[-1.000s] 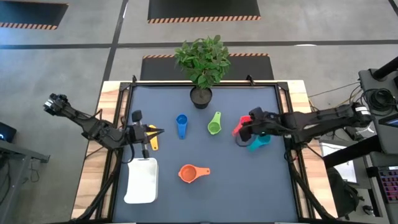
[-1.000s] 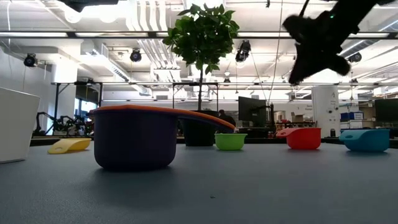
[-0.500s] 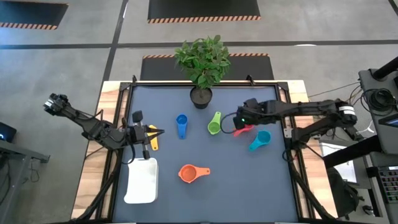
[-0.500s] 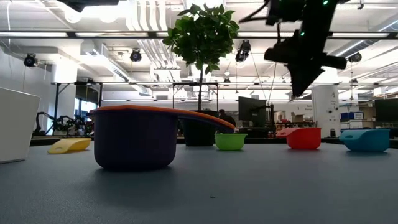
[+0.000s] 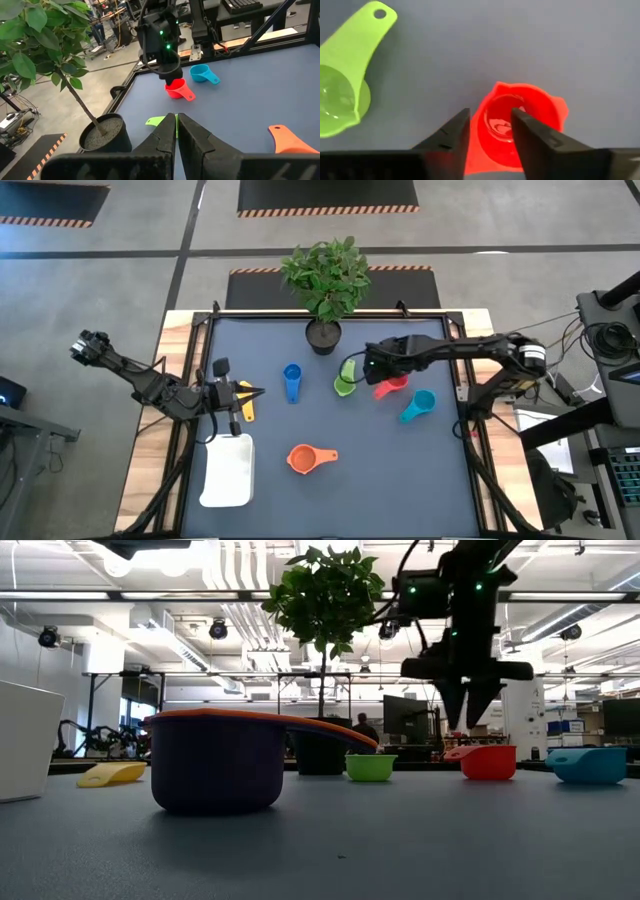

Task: Nest measuring cups in basket
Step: Stack the red measuring cup on the orange measuring cup

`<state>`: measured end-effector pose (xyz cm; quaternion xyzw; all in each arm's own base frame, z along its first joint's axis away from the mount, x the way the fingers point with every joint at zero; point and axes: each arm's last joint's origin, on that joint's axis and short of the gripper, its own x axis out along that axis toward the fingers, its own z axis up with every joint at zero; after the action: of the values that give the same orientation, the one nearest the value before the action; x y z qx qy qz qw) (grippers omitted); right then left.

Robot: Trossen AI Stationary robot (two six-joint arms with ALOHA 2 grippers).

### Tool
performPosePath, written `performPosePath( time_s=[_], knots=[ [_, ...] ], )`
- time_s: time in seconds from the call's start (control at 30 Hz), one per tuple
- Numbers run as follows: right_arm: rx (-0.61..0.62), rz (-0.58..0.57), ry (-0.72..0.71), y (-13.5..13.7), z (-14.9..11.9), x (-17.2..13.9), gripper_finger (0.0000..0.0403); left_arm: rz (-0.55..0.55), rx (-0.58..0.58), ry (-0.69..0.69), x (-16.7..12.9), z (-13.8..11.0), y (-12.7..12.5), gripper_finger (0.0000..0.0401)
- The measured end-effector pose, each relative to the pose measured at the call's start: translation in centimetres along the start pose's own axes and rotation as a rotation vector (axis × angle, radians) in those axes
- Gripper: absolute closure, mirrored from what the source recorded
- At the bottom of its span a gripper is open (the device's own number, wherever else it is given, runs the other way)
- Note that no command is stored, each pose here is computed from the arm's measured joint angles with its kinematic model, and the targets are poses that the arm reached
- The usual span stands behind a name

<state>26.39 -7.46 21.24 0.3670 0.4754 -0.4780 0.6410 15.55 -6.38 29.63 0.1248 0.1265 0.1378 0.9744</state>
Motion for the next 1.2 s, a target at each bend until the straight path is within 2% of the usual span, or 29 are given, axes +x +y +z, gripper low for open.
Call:
performPosePath(
  time_s=[0.2,0.4,0.7,1.03,1.2],
  knots=[
    [0.001,-0.014,0.007,0.9,0.3,0.8,0.0203,0.000,0.000,0.000,0.0,0.0,0.0,0.0401],
    [0.002,-0.072,0.041,1.1,0.1,2.3,0.0201,0.000,0.000,0.000,0.0,0.0,0.0,0.0401],
    [-0.013,-0.119,0.047,1.3,0.1,3.6,0.0255,0.000,0.000,0.001,0.0,0.0,0.0,0.0401],
    [-0.039,-0.135,0.060,1.4,0.0,4.2,0.0381,0.000,0.000,0.001,0.0,0.0,0.0,0.0401],
    [-0.073,-0.117,0.072,1.5,0.0,3.8,0.0393,0.000,0.000,0.000,0.0,0.0,0.0,0.0401]
  ],
)
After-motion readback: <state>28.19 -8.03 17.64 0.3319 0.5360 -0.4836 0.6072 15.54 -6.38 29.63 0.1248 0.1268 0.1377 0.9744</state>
